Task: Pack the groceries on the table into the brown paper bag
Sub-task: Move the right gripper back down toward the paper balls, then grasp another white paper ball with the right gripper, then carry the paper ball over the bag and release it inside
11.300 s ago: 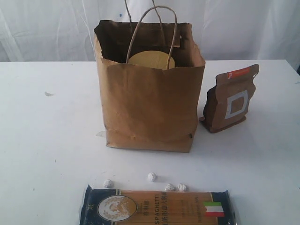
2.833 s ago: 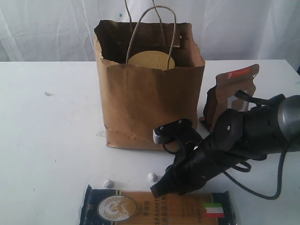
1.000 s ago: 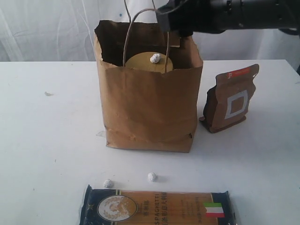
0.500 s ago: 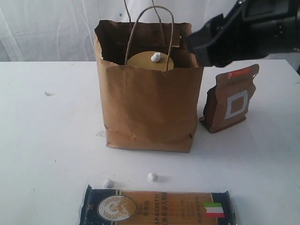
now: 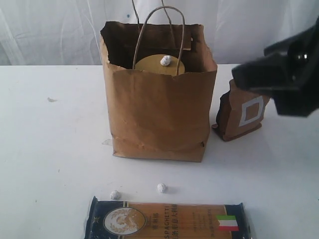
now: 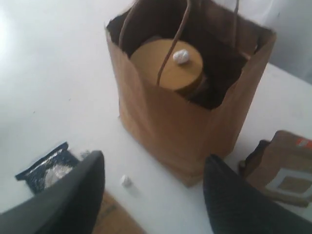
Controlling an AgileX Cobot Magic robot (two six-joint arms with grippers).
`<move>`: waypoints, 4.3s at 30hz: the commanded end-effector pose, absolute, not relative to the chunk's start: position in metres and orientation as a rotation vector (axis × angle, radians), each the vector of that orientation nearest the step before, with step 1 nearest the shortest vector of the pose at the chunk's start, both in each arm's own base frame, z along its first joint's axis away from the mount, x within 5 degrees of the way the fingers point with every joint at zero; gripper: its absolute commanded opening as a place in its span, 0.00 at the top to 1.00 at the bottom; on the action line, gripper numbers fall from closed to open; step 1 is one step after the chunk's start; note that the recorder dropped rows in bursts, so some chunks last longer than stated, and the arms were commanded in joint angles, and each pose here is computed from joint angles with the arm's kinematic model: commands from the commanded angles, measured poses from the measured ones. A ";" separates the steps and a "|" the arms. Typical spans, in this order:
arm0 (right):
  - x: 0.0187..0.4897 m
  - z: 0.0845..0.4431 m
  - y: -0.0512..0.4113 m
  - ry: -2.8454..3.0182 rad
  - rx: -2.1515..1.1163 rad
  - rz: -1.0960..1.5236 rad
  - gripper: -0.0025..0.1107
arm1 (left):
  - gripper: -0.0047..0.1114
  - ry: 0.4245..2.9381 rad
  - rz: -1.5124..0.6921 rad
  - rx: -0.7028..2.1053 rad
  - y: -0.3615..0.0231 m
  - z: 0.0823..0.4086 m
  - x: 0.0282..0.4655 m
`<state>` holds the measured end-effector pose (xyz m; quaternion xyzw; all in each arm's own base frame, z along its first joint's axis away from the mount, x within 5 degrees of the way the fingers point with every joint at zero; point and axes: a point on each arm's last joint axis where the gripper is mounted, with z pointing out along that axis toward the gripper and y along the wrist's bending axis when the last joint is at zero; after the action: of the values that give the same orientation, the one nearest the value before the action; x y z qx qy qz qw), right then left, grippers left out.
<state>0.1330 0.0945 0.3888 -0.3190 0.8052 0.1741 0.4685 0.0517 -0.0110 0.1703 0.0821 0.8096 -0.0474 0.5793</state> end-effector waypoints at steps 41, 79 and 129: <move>0.242 0.148 0.223 2.511 -0.902 0.481 0.52 | 0.96 1.893 -0.109 0.190 -0.011 0.169 0.052; 0.212 0.242 0.203 2.268 -0.944 0.577 0.95 | 0.96 1.893 -0.109 0.190 -0.011 0.169 0.052; 0.260 0.402 0.155 1.961 -0.586 0.347 0.52 | 0.96 1.893 -0.109 0.190 -0.011 0.169 0.052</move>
<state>0.2706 0.1630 0.3851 -0.2442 0.8302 0.1438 0.4800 0.0517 -0.0110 0.1703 0.0821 0.8096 -0.0474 0.5793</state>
